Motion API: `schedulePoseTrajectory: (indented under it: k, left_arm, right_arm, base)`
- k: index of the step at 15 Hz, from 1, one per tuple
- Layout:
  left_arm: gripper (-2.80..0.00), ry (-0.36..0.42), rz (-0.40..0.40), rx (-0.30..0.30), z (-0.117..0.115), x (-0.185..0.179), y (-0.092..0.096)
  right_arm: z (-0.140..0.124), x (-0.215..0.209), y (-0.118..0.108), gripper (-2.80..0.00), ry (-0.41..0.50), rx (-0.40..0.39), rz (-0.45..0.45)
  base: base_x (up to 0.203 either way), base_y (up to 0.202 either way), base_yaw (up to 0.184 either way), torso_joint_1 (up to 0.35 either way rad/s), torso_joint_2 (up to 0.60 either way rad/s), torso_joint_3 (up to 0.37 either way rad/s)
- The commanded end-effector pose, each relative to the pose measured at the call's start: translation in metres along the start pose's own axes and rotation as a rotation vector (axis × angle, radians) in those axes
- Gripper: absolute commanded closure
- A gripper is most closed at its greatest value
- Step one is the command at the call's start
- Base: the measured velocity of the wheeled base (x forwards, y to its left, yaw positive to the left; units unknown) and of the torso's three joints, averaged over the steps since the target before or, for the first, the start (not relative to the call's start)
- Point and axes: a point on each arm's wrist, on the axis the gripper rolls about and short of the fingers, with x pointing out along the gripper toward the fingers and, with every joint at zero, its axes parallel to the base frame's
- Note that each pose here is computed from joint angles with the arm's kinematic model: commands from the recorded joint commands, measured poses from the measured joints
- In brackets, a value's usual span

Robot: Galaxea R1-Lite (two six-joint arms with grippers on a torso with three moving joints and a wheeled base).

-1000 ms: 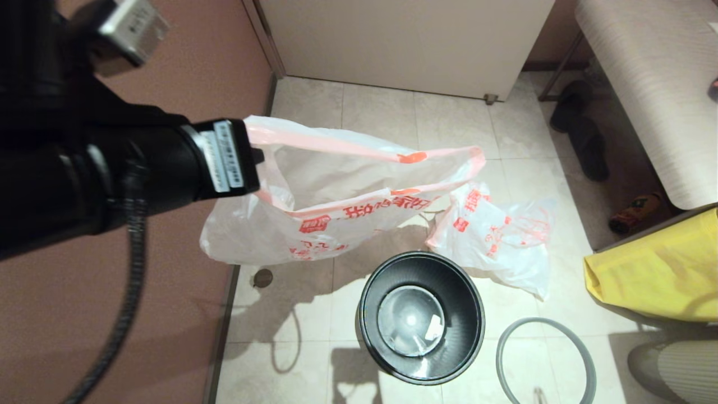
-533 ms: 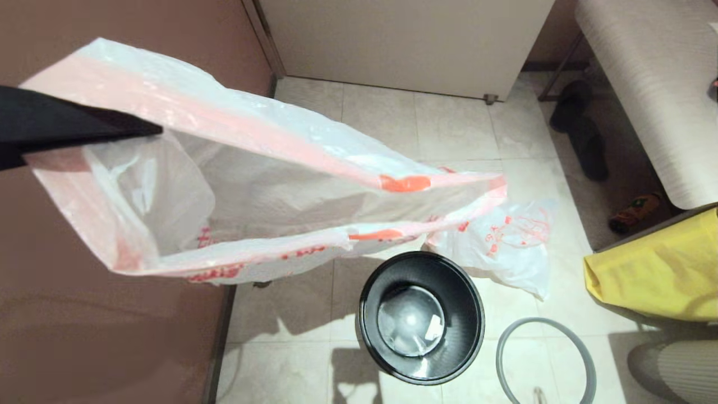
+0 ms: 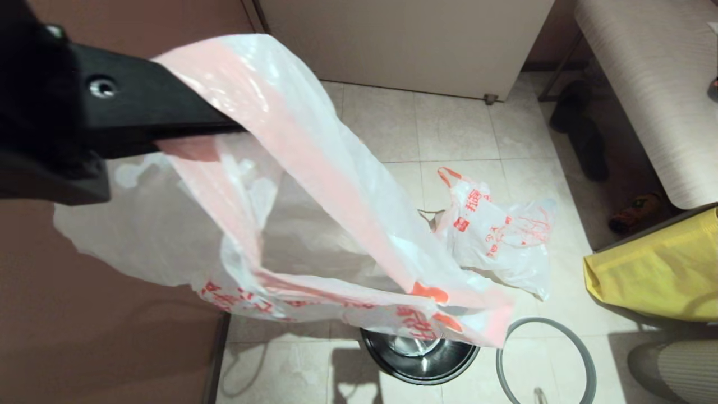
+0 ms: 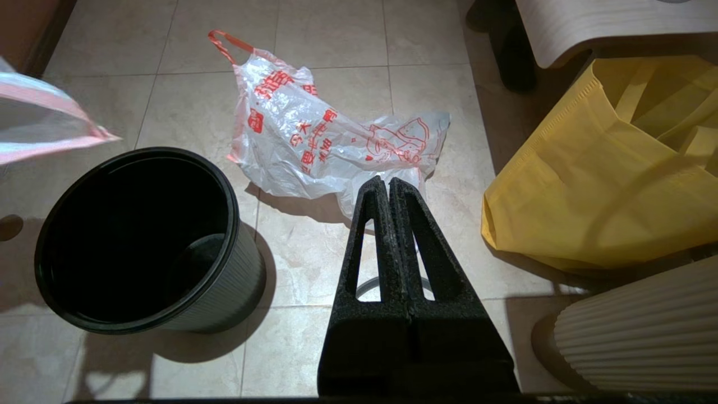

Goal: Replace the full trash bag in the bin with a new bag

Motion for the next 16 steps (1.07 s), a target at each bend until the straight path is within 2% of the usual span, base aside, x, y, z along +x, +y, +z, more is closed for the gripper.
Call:
schedulePoseTrajectory:
  k: [1,5,7,11,12,14,16]
  left_arm:
    - [0.0,0.084,0.005,0.011,-0.01,0.04,-0.007]
    - [0.0,0.09,-0.078,0.023,0.001,0.06,-0.035]
    - [0.0,0.118,-0.105,0.03,0.004,0.07,-0.048]
    - [0.0,0.144,-0.152,0.042,-0.004,0.105,-0.07]
    - [0.0,0.127,-0.186,0.042,-0.008,0.114,-0.077]
    - [0.0,0.156,-0.261,0.045,-0.021,0.134,-0.088]
    - [0.0,0.158,-0.308,0.02,-0.021,0.14,-0.09]
  right_arm:
    - [0.0,0.0,0.0,0.0,0.0,0.0,0.0]
    - [0.0,0.0,0.0,0.0,0.0,0.0,0.0]
    - [0.0,0.0,0.0,0.0,0.0,0.0,0.0]
    - [0.0,0.0,0.0,0.0,0.0,0.0,0.0]
    - [0.0,0.0,0.0,0.0,0.0,0.0,0.0]
    - [0.0,0.0,0.0,0.0,0.0,0.0,0.0]
    - [0.0,0.0,0.0,0.0,0.0,0.0,0.0]
  base:
    - [0.0,0.0,0.0,0.0,0.0,0.0]
    - [0.0,0.0,0.0,0.0,0.0,0.0]
    - [0.0,0.0,0.0,0.0,0.0,0.0]
    - [0.0,0.0,0.0,0.0,0.0,0.0]
    - [0.0,0.0,0.0,0.0,0.0,0.0]
    - [0.0,0.0,0.0,0.0,0.0,0.0]
    - [0.0,0.0,0.0,0.0,0.0,0.0]
